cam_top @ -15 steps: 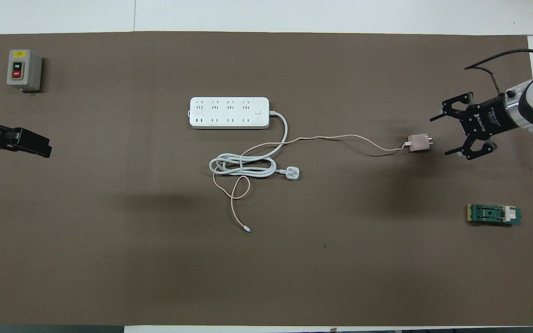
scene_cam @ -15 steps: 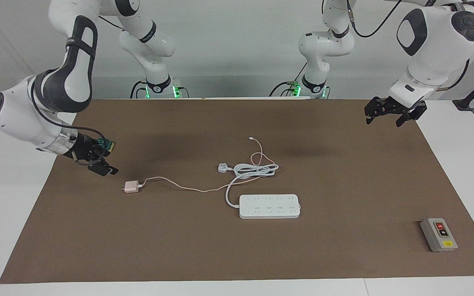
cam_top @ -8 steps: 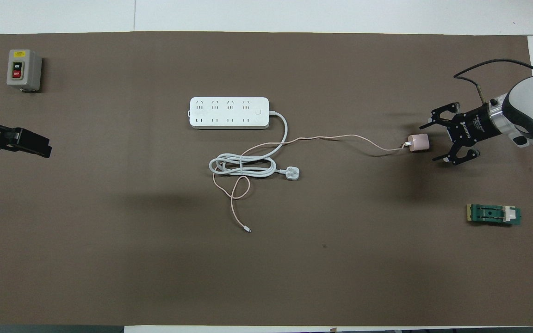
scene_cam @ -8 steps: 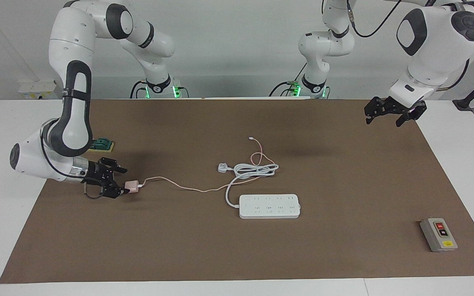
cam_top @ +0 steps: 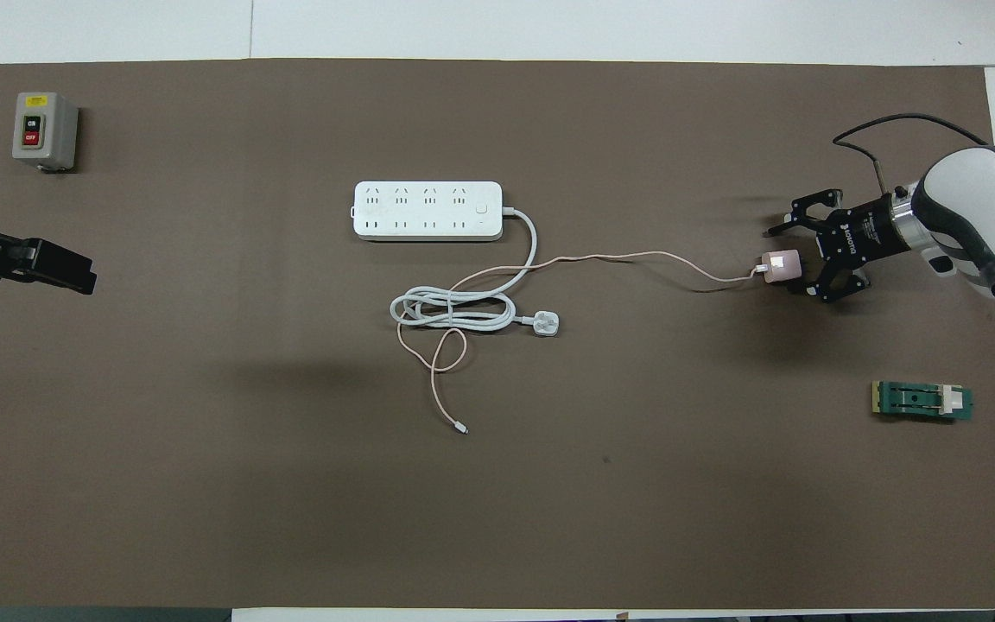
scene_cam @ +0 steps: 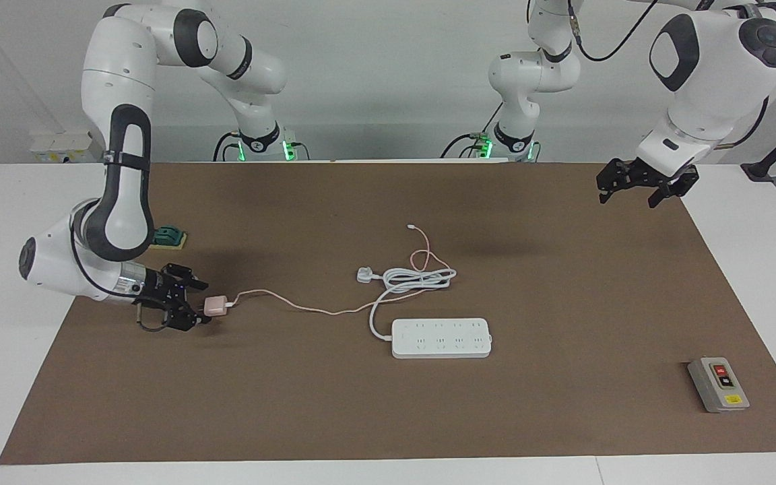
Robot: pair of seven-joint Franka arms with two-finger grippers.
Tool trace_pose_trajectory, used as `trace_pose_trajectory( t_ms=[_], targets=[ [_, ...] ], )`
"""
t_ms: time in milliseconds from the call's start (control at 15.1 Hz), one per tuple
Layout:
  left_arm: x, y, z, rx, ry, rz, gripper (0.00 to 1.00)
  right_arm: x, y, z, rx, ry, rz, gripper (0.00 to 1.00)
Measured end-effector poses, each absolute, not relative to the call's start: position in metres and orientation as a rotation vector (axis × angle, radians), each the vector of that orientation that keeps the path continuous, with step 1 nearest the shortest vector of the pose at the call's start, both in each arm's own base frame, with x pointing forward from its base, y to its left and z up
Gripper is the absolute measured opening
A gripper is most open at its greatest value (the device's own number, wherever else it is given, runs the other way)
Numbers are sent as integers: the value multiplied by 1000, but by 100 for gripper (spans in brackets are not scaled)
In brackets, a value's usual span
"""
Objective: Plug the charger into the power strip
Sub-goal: 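Close the right gripper on the pink charger, then carry the charger toward the left gripper while the left gripper reaches in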
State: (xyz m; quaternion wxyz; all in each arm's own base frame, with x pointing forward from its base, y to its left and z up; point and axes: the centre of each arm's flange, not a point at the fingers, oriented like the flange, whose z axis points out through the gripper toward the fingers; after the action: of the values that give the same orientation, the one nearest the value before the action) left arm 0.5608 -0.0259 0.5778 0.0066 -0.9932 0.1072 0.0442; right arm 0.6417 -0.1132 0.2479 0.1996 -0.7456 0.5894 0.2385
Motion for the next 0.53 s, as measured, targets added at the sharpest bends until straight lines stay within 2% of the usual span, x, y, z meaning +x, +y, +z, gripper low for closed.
trace_pose_trajectory(
  t_ms=[132, 265, 397, 529],
  targets=[
    [561, -26, 578, -3107, 335, 138, 100, 642, -113, 248, -2085, 1646, 666, 93],
    [561, -26, 578, -3107, 335, 138, 100, 643, -113, 251, -2083, 1644, 661, 74],
    [561, -26, 578, -3107, 335, 138, 100, 645, -112, 255, -2087, 1632, 646, 50],
    [561, -25, 578, -3108, 333, 138, 100, 644, -112, 257, -2089, 1629, 637, 48]
  ],
)
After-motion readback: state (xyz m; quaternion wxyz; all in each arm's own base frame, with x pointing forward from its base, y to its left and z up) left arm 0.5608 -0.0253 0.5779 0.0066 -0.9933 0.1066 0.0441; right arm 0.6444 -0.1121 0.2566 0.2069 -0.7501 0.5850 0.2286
